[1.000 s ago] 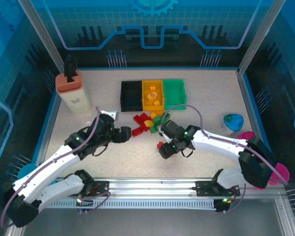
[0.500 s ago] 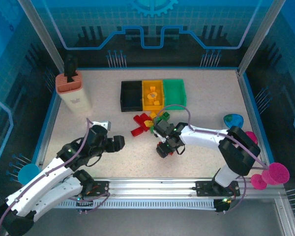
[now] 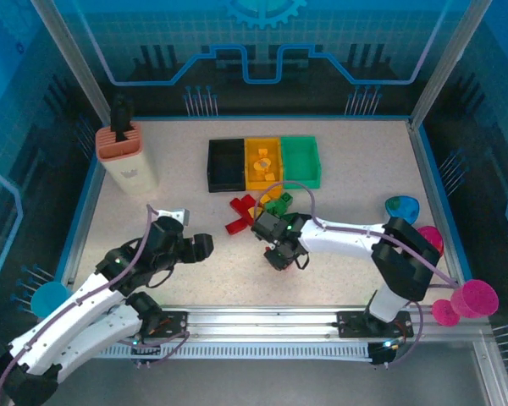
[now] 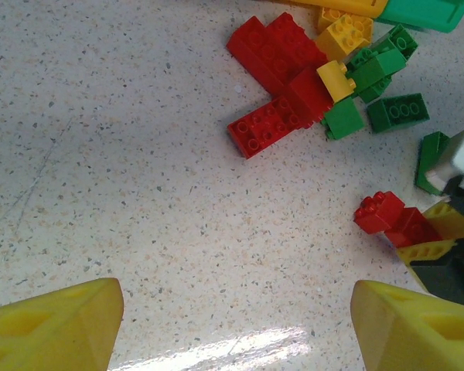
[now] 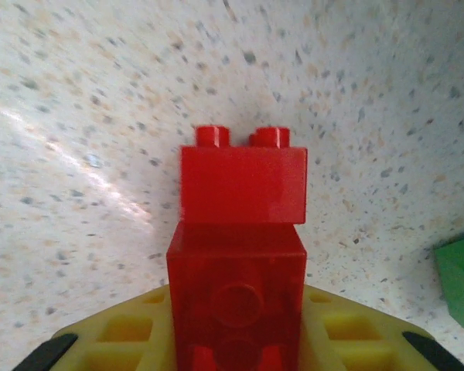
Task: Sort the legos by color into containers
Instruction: Pick up the lego from the bottom-center of the table.
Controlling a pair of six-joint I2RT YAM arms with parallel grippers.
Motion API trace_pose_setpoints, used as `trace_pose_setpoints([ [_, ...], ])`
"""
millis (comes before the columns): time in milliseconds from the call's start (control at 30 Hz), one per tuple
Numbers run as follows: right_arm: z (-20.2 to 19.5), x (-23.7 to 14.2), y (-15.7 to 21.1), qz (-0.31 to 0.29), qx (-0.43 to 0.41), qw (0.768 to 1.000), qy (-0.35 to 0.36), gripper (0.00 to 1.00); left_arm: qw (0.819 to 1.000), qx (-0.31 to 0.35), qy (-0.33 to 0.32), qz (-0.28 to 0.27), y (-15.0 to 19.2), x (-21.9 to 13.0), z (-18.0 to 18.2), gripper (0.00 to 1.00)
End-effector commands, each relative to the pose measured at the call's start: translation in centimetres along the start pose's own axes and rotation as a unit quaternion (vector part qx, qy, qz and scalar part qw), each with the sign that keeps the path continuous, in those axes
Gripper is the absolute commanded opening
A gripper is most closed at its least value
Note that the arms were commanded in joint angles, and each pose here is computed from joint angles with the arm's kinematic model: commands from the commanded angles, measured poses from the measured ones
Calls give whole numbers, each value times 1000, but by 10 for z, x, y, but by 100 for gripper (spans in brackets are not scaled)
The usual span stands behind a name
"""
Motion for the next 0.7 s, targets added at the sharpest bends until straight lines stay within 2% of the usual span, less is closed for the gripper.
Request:
trace_pose_setpoints([
  [0, 5, -38, -18, -48, 7, 999, -12, 31, 1000, -1, -9, 6, 5, 0, 3, 78],
  [267, 18, -84, -99, -129, 25, 988, -78, 30, 1000, -12, -6, 13, 8, 0, 3, 77],
  [500, 18, -73, -181, -143, 52, 981, -117, 29, 1000, -5, -12, 27, 12, -2, 0, 77],
  [667, 13, -57, -225, -149, 64, 982, -99, 28, 999, -21, -2, 31, 19, -4, 0, 77],
])
Point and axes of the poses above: each hand's point on the last joint's axis, 136 mm out from that joint toward the fingers, its own x axis out along the fingers, its own z axis along the line the jaws close on, y = z × x, the point moved 6 cm from there along -x, back along the fingers, and after that the axes turned 12 degrees about x, right-handed, at the moved point
